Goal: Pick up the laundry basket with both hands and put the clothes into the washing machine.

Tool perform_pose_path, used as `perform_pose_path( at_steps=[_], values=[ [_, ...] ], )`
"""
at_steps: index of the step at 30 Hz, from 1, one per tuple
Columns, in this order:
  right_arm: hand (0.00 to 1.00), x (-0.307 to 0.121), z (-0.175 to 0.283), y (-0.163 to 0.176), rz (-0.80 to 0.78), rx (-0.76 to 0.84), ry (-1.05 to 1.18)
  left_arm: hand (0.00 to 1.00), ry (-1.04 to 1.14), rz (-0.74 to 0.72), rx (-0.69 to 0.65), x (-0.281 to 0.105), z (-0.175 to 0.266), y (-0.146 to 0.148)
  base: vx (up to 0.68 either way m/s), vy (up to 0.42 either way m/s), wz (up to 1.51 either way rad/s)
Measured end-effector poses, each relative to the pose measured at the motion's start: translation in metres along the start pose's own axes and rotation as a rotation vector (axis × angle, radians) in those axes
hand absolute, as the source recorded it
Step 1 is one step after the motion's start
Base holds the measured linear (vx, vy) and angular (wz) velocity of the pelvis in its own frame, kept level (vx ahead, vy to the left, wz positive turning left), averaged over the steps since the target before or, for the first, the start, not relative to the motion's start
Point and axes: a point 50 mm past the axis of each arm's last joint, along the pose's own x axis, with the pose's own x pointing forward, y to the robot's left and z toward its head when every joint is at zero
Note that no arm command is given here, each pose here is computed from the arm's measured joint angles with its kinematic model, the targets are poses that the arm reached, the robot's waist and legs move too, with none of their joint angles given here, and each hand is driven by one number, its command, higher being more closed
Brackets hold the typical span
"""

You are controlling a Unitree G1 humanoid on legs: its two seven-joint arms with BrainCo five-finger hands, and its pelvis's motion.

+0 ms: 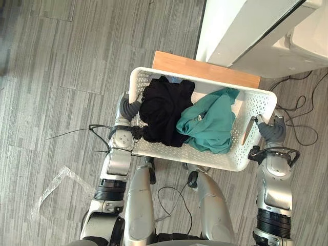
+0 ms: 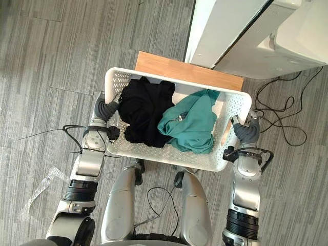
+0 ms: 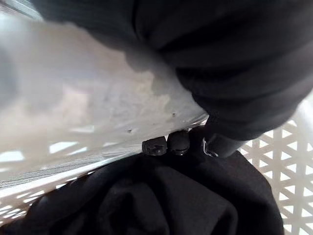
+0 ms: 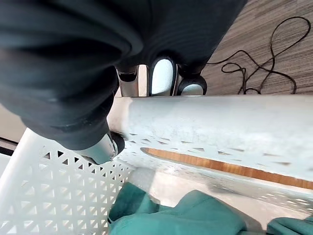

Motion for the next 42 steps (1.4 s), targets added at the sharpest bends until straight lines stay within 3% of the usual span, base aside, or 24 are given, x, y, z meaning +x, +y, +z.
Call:
perform_pose_path(
  at_steps=[11, 23, 32, 42],
  values=[
    [1.0, -0.013, -0.021, 0.014, 0.078, 0.095, 0.045, 1.0, 0.121, 0.031, -0.216, -0.047, -0.039, 0.004, 0.05, -0.037, 0.1],
    [1.0, -0.026, -0.049, -0.004, 0.071, 0.096, 0.138, 1.0, 0.184, -0.048, -0.226, -0.076, -0.057, -0.005, 0.0, -0.096, 0.42],
    [1.0, -0.048, -0.073, -0.007, 0.055, 0.114, 0.24, 1.0, 0.244, -0.11, -0.21, -0.09, -0.073, -0.011, -0.31, 0.237, -0.53],
    [1.0, -0.064, -0.081, 0.016, 0.164, 0.111, 0.289, 1.0, 0.34, -0.053, -0.183, -0.115, -0.094, 0.009, -0.38, 0.125, -0.58]
  ],
)
